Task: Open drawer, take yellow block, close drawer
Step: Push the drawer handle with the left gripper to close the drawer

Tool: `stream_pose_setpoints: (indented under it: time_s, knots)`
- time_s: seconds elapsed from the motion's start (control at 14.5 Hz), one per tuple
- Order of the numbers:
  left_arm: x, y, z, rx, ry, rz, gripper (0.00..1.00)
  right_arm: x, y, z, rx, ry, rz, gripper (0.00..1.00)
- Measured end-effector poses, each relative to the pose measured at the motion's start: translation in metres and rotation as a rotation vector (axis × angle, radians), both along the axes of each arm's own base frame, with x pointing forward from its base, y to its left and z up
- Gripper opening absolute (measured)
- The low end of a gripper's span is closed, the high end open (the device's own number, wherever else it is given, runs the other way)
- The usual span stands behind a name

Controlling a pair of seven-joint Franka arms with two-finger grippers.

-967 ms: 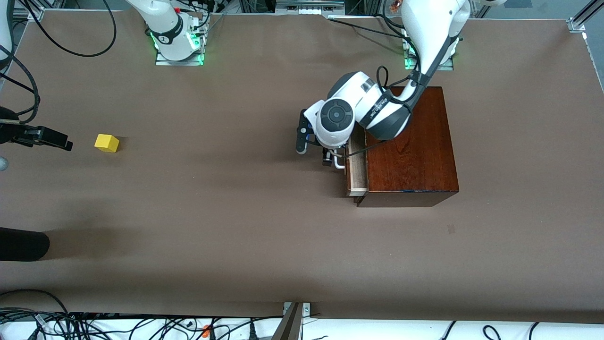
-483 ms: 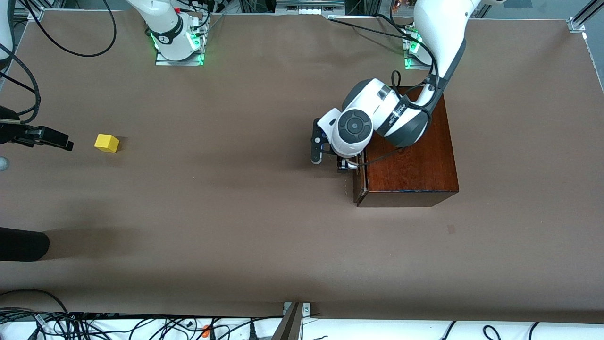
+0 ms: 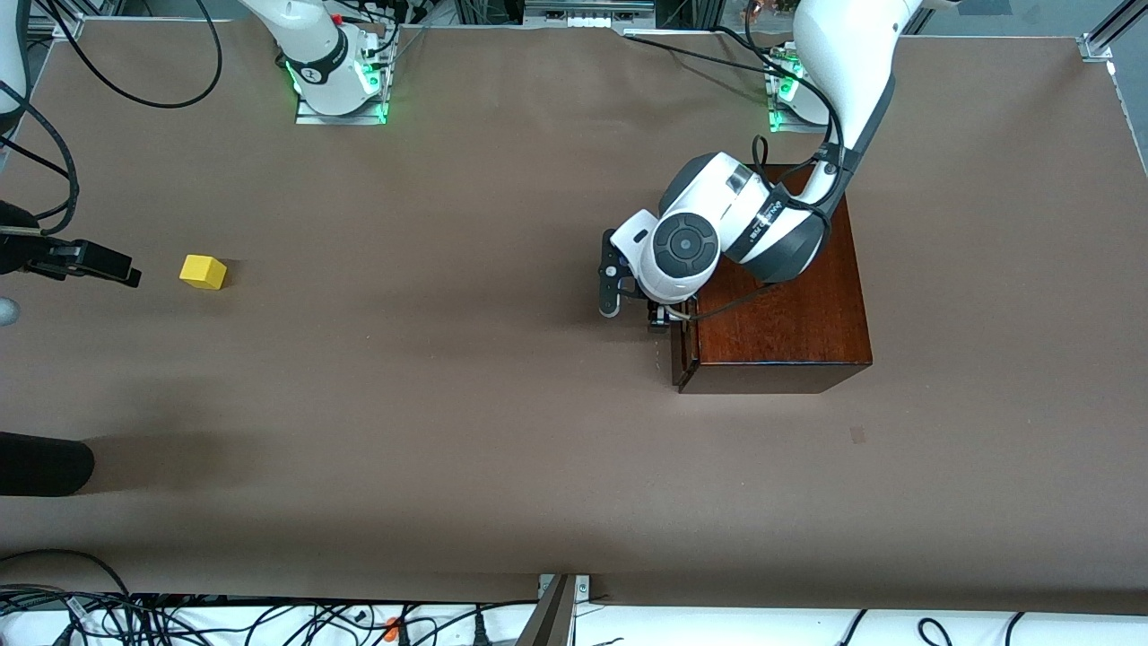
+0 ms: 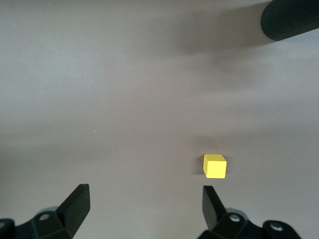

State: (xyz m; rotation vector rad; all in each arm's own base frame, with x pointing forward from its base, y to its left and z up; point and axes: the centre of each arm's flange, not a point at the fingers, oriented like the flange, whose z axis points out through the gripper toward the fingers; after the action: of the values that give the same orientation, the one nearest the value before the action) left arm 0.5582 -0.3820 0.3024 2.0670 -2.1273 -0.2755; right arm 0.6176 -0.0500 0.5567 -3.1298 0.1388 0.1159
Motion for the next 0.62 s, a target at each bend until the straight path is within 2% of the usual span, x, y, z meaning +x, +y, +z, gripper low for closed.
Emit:
stream_pose_setpoints:
  time_s: [0.35, 0.62]
  knots:
    - [0.005, 0.008, 0.010, 0.002, -0.011, 0.005, 1.00, 0.000, 0.000, 0.000, 0.000, -0.002, 0.000, 1.00]
    - [0.005, 0.011, 0.051, -0.005, -0.039, 0.009, 1.00, 0.000, 0.000, 0.001, 0.000, -0.004, 0.002, 1.00]
